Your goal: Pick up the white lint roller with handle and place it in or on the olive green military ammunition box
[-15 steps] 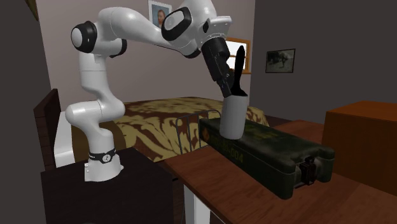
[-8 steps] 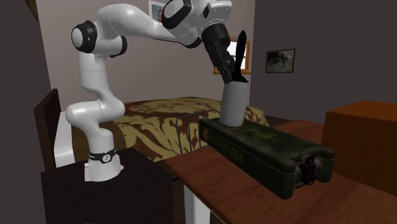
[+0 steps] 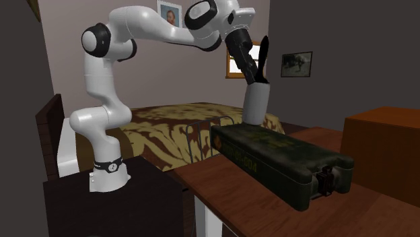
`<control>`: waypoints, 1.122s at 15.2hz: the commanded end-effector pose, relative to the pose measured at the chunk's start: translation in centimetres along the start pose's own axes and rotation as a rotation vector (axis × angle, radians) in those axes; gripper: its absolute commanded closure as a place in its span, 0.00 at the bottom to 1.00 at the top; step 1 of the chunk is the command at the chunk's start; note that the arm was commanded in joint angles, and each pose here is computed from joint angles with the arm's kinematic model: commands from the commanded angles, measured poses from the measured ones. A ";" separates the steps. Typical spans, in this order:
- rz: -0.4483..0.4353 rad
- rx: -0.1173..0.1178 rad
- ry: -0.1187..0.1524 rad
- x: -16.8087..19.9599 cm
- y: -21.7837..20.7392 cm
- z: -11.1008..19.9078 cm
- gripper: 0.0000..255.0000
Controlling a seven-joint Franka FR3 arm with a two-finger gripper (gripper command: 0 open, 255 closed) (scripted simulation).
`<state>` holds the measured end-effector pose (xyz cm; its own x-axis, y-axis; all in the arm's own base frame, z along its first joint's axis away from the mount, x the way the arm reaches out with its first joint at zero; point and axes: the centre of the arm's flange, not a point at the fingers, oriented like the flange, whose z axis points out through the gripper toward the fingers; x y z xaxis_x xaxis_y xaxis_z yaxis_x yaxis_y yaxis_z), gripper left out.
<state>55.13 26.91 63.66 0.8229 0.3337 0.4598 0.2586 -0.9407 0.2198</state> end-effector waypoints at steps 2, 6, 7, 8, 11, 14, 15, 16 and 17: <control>0.002 -0.001 0.001 0.6 -3.8 -0.8 1.00; 0.002 -0.001 0.001 1.0 -9.1 -1.8 1.00; 0.002 -0.001 0.001 0.8 -9.2 -1.3 1.00; 0.002 -0.001 0.001 0.5 -9.3 -0.9 1.00; 0.002 -0.001 0.001 -0.2 -9.7 0.5 1.00; 0.002 -0.001 0.001 -0.9 -10.0 1.9 1.00; 0.002 -0.001 0.001 -1.2 -10.1 2.3 1.00; 0.002 -0.001 0.001 -1.4 -10.3 2.8 1.00; 0.002 -0.001 0.001 -1.6 -10.4 3.2 1.00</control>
<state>52.75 35.77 58.36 0.8236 0.3318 0.4601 0.2564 -0.9412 0.2198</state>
